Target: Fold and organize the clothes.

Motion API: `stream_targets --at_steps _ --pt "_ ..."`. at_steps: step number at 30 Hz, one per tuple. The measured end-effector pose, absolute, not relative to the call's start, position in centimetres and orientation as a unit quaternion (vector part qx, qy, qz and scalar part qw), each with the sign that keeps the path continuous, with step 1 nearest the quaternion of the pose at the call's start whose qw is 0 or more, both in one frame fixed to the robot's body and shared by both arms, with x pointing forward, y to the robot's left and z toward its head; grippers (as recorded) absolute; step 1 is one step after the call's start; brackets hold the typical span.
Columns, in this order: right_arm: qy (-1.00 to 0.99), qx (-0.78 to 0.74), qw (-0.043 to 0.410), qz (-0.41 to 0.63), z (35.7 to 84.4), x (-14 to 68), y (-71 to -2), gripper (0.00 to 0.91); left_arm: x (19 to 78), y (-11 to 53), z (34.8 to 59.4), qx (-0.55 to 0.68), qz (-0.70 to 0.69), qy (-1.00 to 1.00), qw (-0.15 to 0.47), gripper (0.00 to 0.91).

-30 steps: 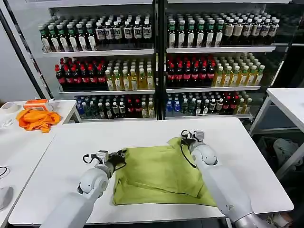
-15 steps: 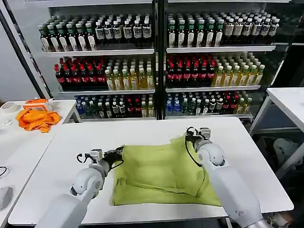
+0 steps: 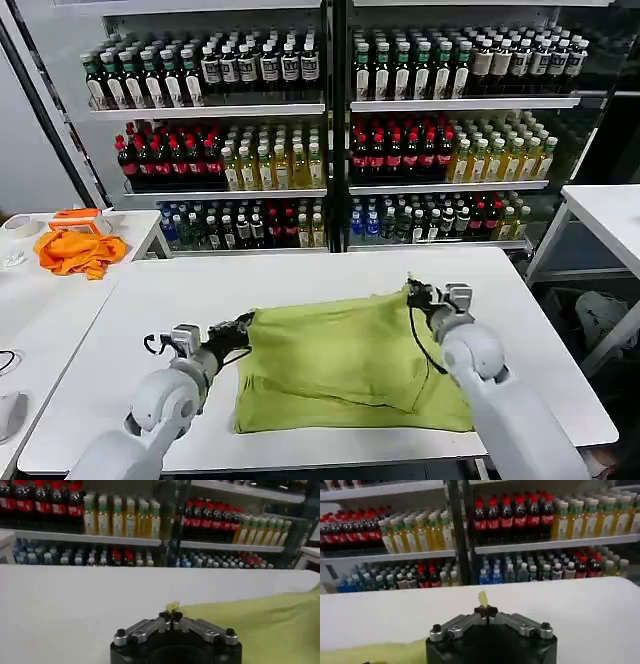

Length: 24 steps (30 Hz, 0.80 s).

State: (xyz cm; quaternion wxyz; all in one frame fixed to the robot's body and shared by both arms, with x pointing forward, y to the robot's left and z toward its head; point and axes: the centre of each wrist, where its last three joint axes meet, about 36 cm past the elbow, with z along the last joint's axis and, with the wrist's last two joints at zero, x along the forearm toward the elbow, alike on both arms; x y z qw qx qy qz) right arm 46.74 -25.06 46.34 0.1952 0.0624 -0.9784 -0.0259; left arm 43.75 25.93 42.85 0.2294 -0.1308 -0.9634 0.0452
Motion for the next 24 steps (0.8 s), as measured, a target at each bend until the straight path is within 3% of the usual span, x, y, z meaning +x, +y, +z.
stream_targets --at_steps 23,24 --pt "-0.973 0.038 0.227 -0.033 44.2 37.9 -26.3 0.0 38.1 25.8 39.6 -0.154 -0.002 -0.956 0.251 0.02" --pt "-0.972 0.038 0.228 -0.032 44.1 37.9 -26.3 0.0 38.0 25.8 39.5 -0.154 -0.005 -0.956 0.251 0.06"
